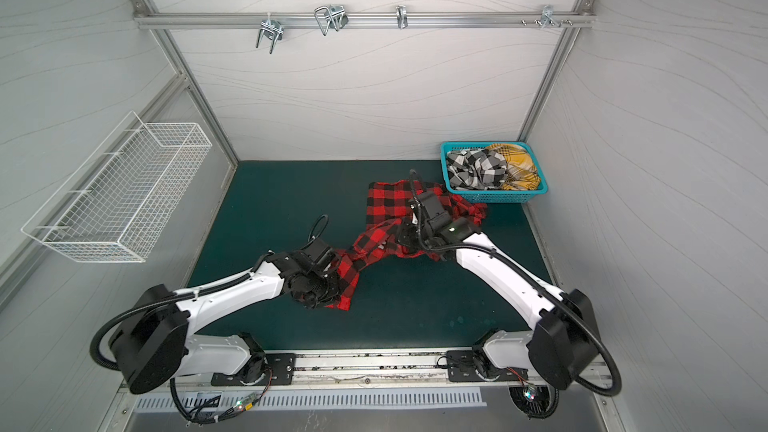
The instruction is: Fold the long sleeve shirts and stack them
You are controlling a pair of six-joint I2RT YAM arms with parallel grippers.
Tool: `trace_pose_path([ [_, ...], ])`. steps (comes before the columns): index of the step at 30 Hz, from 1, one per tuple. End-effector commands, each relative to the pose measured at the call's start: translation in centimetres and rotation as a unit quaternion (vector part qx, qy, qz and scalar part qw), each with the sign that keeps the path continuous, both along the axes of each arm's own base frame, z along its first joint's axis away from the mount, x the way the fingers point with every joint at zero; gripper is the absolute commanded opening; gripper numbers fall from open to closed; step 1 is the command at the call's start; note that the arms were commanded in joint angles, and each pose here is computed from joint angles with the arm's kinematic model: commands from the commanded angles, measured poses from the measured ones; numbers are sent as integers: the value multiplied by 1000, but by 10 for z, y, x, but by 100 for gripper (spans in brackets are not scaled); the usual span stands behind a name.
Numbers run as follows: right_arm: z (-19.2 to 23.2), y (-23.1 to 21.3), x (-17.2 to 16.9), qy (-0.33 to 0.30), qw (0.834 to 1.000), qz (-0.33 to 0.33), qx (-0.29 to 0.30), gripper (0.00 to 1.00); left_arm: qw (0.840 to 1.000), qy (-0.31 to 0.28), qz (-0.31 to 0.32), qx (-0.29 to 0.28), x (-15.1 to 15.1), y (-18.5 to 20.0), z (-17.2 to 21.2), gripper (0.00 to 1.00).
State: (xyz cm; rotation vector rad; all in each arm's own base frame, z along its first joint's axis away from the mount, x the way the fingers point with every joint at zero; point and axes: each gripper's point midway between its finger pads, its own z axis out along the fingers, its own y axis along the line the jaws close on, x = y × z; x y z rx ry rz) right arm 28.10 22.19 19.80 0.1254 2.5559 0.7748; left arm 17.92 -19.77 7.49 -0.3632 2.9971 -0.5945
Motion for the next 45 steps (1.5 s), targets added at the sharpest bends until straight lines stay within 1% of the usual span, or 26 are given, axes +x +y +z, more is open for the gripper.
trace_pose_path([
  [1, 9, -42, -19, 32, 998, 14, -42, 0, 990, -130, -18, 40, 26, 22, 83, 0],
  [3, 23, -54, -21, 28, 998, 19, -47, 0, 978, -197, -21, 70, 40, 38, 128, 0],
  [5, 35, -59, -25, 23, 998, 26, -52, 0, 956, -262, -24, 130, 59, 57, 169, 0],
  [8, 47, -61, -36, 23, 998, 40, -49, 0, 905, -351, -22, 239, 101, 81, 223, 0],
  [9, 50, -62, -40, 25, 998, 42, -48, 0, 885, -373, -15, 278, 118, 89, 234, 3],
  [10, 51, -64, -44, 28, 997, 42, -49, 0, 873, -383, -2, 302, 137, 96, 241, 19],
  [11, 51, -66, -47, 31, 997, 41, -50, 0, 870, -381, 8, 314, 154, 101, 241, 40],
  [12, 52, -67, -51, 33, 997, 41, -49, 0, 871, -367, 32, 325, 171, 112, 236, 56],
  [14, 53, -71, -56, 41, 997, 39, -49, 0, 887, -320, 69, 325, 194, 128, 215, 66],
  [15, 54, -73, -58, 43, 997, 37, -51, 0, 900, -290, 90, 313, 201, 137, 200, 68],
  [16, 56, -76, -60, 43, 997, 34, -52, 0, 913, -257, 113, 295, 206, 145, 182, 67],
  [17, 57, -79, -61, 42, 997, 31, -52, 0, 926, -227, 130, 272, 206, 150, 167, 67],
  [18, 58, -82, -61, 41, 997, 26, -54, 0, 941, -191, 148, 236, 204, 153, 149, 68],
  [19, 56, -86, -61, 44, 997, 20, -56, 0, 954, -161, 161, 193, 198, 152, 135, 67],
  [20, 55, -87, -60, 46, 997, 17, -55, 0, 962, -144, 164, 161, 190, 148, 126, 67],
  [23, 48, -85, -59, 60, 997, 20, -45, 0, 976, -131, 145, 99, 153, 122, 108, 69],
  [25, 44, -82, -57, 69, 996, 21, -43, 0, 984, -135, 106, 50, 116, 90, 98, 74],
  [26, 42, -82, -55, 72, 996, 19, -44, 0, 987, -134, 89, 20, 99, 72, 94, 80],
  [28, 41, -81, -53, 77, 996, 20, -44, 0, 990, -121, 51, -46, 61, 34, 81, 98],
  [30, 43, -80, -52, 77, 996, 20, -43, 0, 989, -108, 50, -85, 37, 14, 73, 100],
  [31, 44, -80, -52, 76, 996, 20, -44, 0, 987, -109, 56, -104, 32, 5, 73, 100],
  [34, 44, -82, -54, 77, 996, 20, -45, 0, 977, -126, 71, -154, 36, -18, 82, 100],
  [36, 41, -84, -57, 81, 995, 18, -49, 0, 975, -126, 72, -166, 46, -30, 85, 100],
  [39, 35, -87, -63, 84, 995, 15, -49, 0, 975, -109, 58, -186, 60, -55, 81, 100],
  [41, 32, -87, -67, 86, 995, 13, -47, 0, 975, -96, 49, -196, 64, -72, 75, 100],
  [45, 29, -89, -69, 89, 995, 12, -48, 0, 969, -71, 67, -226, 69, -95, 57, 100],
])
